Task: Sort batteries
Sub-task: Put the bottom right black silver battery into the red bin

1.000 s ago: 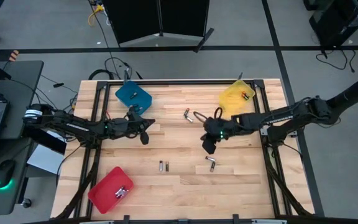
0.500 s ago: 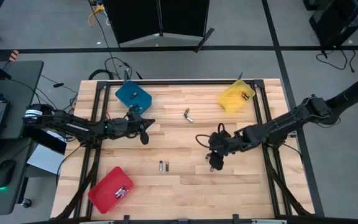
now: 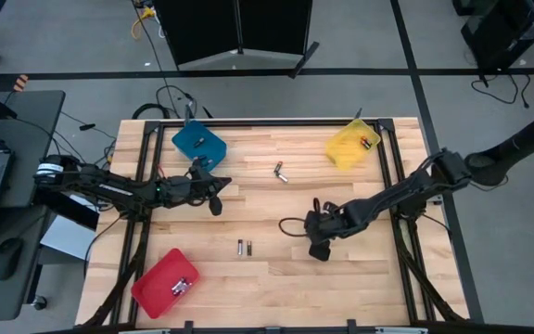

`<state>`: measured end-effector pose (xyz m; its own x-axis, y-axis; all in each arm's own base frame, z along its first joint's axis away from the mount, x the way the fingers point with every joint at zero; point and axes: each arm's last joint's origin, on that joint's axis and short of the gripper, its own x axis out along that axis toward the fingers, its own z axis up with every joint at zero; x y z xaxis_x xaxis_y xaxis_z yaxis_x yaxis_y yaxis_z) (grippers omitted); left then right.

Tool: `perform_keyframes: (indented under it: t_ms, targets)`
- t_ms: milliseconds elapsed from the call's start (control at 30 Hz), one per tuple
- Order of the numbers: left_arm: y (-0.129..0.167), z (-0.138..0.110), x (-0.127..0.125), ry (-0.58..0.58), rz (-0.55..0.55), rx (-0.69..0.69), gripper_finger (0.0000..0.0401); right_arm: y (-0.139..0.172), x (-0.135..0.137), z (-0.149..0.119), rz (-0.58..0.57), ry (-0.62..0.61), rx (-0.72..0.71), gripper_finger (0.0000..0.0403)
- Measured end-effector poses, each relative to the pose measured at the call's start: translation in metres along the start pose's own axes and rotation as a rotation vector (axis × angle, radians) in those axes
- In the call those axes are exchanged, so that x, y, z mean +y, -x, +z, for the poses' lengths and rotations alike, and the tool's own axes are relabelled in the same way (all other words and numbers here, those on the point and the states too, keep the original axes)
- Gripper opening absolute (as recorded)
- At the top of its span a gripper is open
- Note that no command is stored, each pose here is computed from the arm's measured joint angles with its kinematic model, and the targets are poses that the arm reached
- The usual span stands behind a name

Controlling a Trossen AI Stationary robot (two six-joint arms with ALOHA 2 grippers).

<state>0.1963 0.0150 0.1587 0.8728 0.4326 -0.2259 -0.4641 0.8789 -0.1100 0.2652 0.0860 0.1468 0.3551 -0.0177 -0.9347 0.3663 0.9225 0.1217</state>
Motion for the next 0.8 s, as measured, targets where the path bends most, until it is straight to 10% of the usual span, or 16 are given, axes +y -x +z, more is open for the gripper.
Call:
perform_keyframes:
  t_ms: [600,800]
  targets:
    - [0.000,-0.001,0.000,-0.003,0.002,0.007,0.0008,-0.013,-0.013,0.010,0.004,0.086,0.054,0.0056]
    - [0.005,-0.005,0.004,0.080,0.004,-0.074,0.0003,-0.013,-0.023,0.040,-0.063,0.145,-0.209,0.0056]
